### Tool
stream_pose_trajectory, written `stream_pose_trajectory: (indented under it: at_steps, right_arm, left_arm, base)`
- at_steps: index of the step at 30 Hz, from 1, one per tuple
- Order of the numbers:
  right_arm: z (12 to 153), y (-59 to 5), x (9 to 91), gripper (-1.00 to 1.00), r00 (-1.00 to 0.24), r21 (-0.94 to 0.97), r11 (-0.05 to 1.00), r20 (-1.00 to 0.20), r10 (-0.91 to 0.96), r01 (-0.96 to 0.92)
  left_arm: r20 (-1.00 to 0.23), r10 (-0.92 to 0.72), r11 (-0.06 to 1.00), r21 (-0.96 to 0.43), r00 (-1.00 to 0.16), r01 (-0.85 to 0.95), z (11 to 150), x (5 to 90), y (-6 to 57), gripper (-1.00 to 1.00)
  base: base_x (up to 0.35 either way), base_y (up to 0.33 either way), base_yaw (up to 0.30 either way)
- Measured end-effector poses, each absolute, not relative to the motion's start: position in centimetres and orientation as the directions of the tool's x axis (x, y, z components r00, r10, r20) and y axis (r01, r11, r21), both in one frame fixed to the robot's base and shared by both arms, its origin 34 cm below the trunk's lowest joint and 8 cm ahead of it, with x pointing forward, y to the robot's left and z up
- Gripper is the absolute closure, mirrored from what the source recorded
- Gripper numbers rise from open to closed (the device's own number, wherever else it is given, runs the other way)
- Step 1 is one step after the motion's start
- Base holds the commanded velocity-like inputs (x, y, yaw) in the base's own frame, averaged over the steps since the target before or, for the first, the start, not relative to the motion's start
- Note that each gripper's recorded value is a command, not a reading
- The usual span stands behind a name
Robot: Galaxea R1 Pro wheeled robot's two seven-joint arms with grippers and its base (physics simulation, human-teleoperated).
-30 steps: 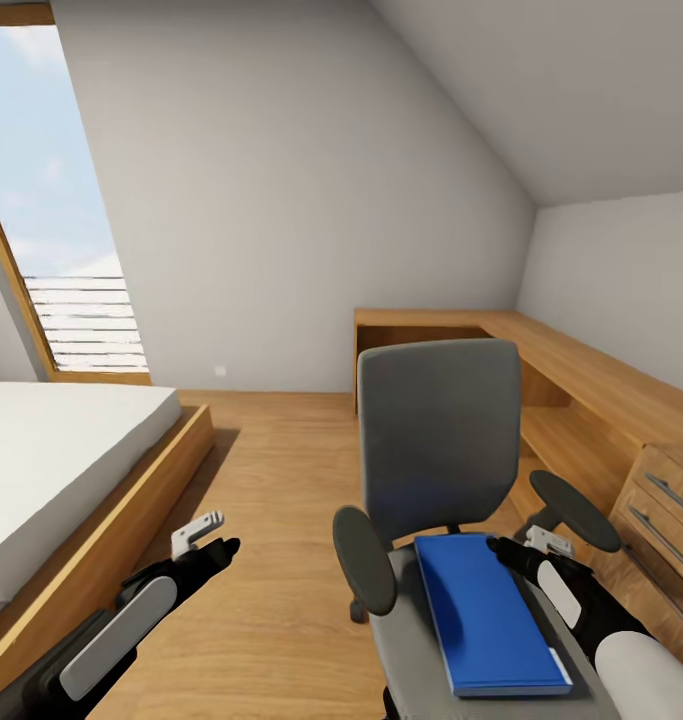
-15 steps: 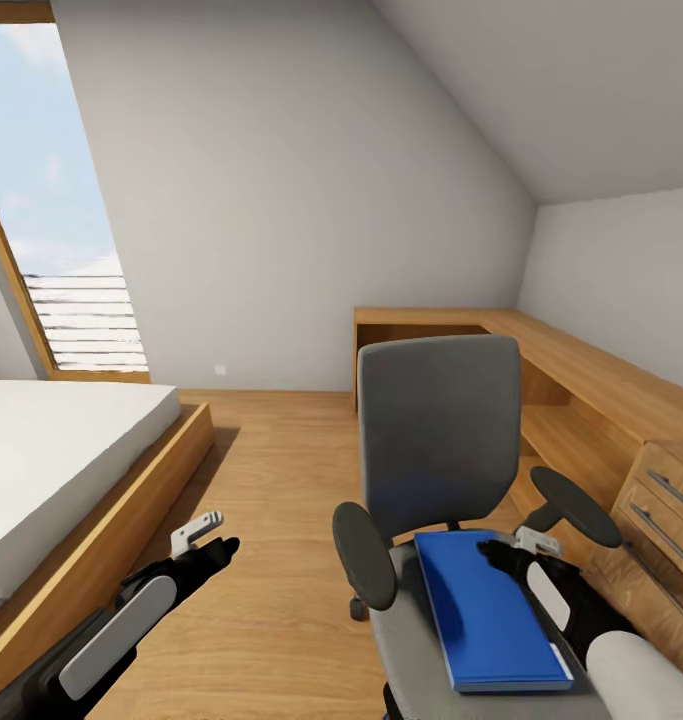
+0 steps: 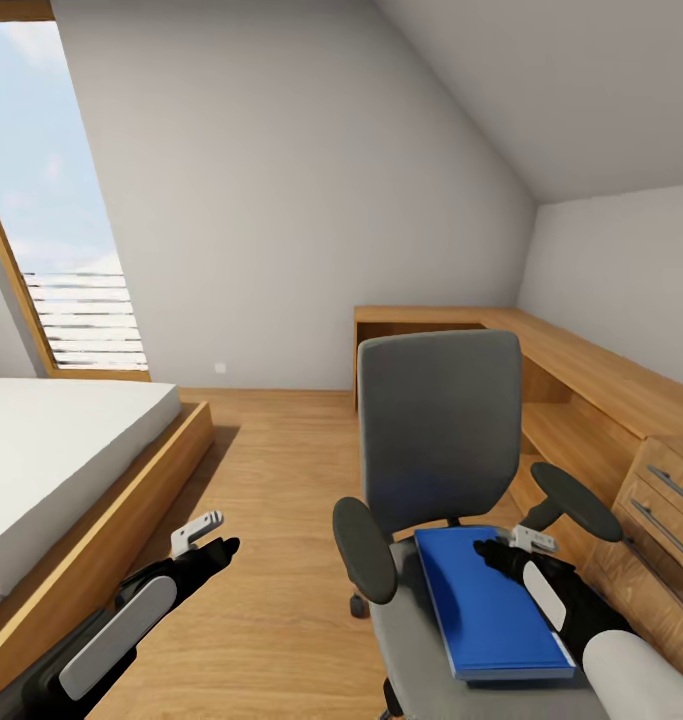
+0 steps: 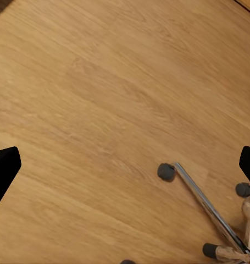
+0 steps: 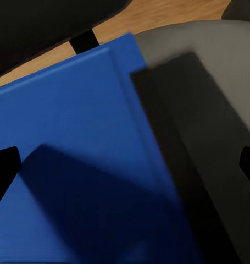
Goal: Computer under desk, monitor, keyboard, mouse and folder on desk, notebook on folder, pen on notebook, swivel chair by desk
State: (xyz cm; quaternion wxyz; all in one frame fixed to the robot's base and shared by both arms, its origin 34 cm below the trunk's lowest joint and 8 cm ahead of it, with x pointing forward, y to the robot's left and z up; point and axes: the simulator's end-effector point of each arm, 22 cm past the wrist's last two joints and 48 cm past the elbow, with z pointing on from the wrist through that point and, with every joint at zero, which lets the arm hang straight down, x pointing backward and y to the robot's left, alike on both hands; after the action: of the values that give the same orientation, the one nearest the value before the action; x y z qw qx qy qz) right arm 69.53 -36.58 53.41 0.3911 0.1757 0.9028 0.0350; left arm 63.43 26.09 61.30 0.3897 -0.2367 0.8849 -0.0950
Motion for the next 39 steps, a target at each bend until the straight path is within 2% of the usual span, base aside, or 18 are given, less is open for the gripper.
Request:
stream_pose_trajectory:
  at_steps: [21,28,39]
  right_arm:
    - [53.4,-36.5,69.8,-1.0,-0.623,0.202,0.937,-0.704,0.341,0.284]
    - [53.5,-36.4,69.9,-1.0,-0.621,0.206,0.937,-0.705,0.342,0.282]
    - [53.5,-36.5,69.9,-1.0,-0.621,0.202,0.938,-0.707,0.339,0.281]
  left_arm:
    - [-0.646,-0.47,0.883,-0.347,-0.602,-0.317,60.4,62.9,25.0,-1.0]
    - [-0.645,-0.467,0.884,-0.346,-0.605,-0.315,60.3,62.9,24.9,-1.0]
    - [-0.645,-0.467,0.884,-0.345,-0.605,-0.315,60.3,62.9,24.9,-1.0]
  base:
    - [0.0,0.0,0.0]
    - [-0.167,0.0,0.0]
    - [-0.039,0.0,0.0]
